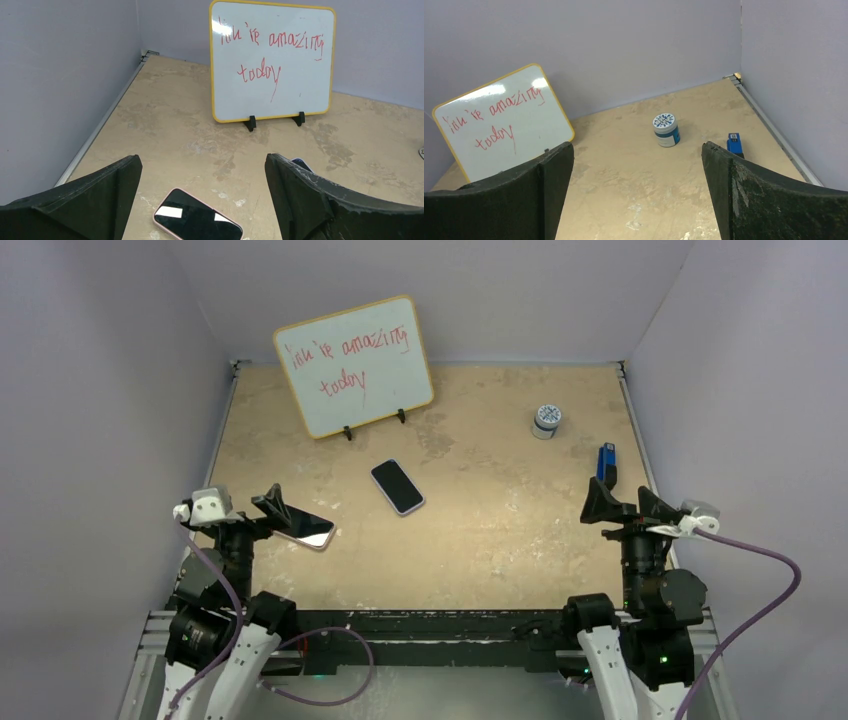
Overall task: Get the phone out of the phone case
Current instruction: Pick up the phone at the center of the board.
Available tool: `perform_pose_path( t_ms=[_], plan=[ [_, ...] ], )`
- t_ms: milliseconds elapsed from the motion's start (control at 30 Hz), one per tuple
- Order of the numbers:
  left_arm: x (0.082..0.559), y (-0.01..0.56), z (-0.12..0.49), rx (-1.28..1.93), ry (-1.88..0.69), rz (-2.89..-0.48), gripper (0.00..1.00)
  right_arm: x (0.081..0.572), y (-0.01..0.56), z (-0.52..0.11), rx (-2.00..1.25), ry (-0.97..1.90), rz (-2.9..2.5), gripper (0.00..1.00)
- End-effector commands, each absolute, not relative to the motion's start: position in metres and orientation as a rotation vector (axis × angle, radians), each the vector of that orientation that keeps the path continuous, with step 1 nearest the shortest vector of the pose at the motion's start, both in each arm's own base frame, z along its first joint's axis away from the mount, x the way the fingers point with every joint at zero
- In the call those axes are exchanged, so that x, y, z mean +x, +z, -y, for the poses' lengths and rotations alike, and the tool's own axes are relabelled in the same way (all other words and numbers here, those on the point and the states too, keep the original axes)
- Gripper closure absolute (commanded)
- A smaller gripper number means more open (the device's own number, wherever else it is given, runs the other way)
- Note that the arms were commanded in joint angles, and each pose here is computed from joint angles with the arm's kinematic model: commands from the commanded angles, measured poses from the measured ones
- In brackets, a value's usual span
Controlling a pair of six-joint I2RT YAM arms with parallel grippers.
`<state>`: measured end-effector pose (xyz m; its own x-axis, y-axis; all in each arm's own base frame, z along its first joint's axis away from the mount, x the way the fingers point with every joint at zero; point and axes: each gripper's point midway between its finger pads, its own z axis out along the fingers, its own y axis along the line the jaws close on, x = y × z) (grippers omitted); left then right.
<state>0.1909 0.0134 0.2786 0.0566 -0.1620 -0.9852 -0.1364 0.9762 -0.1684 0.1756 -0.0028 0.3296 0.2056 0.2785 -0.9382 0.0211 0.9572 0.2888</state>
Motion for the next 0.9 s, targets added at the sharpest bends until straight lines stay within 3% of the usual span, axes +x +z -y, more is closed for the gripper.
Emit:
perform_pose_path(
  t_ms=[0, 533, 867],
  plan=[
    [0.19, 0.288, -0.013, -0.234, -0.032, -1.476, 0.0, 0.181, 0.335, 0.002, 0.263, 0.186, -1.354, 0.01],
    [0.178, 0.294, -0.012, -0.228, -0.08, -1.424, 0.0, 0.256, 0.258, -0.054, 0.273, 0.424, -1.84, 0.01],
    [0.172, 0.298, -0.015, -0.24, -0.083, -1.399, 0.0, 0.308, 0.19, -0.103, 0.031, 0.586, -1.985, 0.01]
  ],
)
